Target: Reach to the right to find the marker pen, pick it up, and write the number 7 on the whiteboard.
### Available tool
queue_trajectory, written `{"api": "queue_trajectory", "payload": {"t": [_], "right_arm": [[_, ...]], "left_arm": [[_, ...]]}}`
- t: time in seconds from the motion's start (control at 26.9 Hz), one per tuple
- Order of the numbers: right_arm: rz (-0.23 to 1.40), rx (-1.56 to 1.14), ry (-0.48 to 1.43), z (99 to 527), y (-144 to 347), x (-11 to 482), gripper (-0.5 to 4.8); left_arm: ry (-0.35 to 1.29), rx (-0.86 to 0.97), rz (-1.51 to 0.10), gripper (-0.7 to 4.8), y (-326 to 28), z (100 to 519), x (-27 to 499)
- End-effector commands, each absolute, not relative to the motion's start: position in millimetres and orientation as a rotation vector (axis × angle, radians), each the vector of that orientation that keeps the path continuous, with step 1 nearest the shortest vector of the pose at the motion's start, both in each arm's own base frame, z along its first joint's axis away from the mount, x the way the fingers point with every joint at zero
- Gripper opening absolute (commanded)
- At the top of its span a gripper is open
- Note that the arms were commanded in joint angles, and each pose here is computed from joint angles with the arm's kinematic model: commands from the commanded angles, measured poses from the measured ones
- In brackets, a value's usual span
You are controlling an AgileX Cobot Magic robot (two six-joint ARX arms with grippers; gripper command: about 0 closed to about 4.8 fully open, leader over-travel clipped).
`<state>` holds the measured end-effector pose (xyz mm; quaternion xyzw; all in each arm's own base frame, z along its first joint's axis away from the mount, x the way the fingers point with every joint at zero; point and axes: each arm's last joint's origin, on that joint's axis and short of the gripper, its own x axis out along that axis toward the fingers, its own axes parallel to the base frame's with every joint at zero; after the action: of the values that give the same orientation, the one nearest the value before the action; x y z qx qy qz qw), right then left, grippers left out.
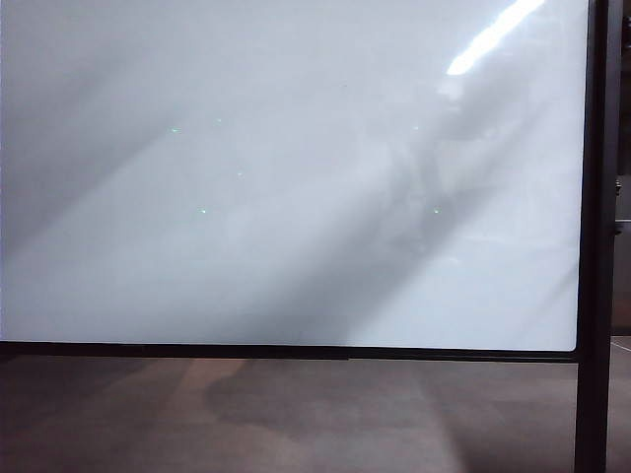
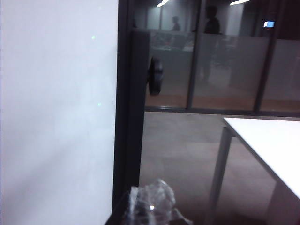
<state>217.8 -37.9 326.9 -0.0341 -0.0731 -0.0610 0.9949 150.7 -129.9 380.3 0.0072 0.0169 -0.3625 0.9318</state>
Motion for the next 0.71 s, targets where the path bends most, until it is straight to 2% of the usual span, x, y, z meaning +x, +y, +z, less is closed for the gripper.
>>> {"api": "queue_trajectory", "payload": {"t": [0.04, 0.33, 0.59, 0.63, 0.67, 0.71], "right_arm": [[-0.045, -0.02, -0.16, 310.3, -49.0, 225.2, -0.06], [0.08, 0.041, -0.055, 258.2, -66.0, 241.9, -0.06], [0.068, 0.051, -0.027, 194.8, -76.7, 275.3, -0.06], [0.065, 0.066, -0.022, 189.1, -77.6, 277.9, 0.12], [0.056, 0.11, -0.005, 181.5, -78.8, 281.0, 1.35], [0.057, 0.117, 0.009, 177.4, -79.4, 283.1, 2.07]], "left_arm": [[0.015, 0.005, -0.746, -0.06, -129.6, 383.9, 149.8], [0.015, 0.005, -0.75, -0.06, -129.7, 384.0, 149.7], [0.018, -0.005, -0.757, -0.06, -129.8, 384.1, 149.6], [0.019, -0.006, -0.757, -0.06, -129.8, 384.1, 149.6], [0.02, -0.006, -0.757, -0.06, -129.8, 384.0, 149.6], [0.02, -0.006, -0.757, -0.06, -129.9, 384.0, 149.5]]}}
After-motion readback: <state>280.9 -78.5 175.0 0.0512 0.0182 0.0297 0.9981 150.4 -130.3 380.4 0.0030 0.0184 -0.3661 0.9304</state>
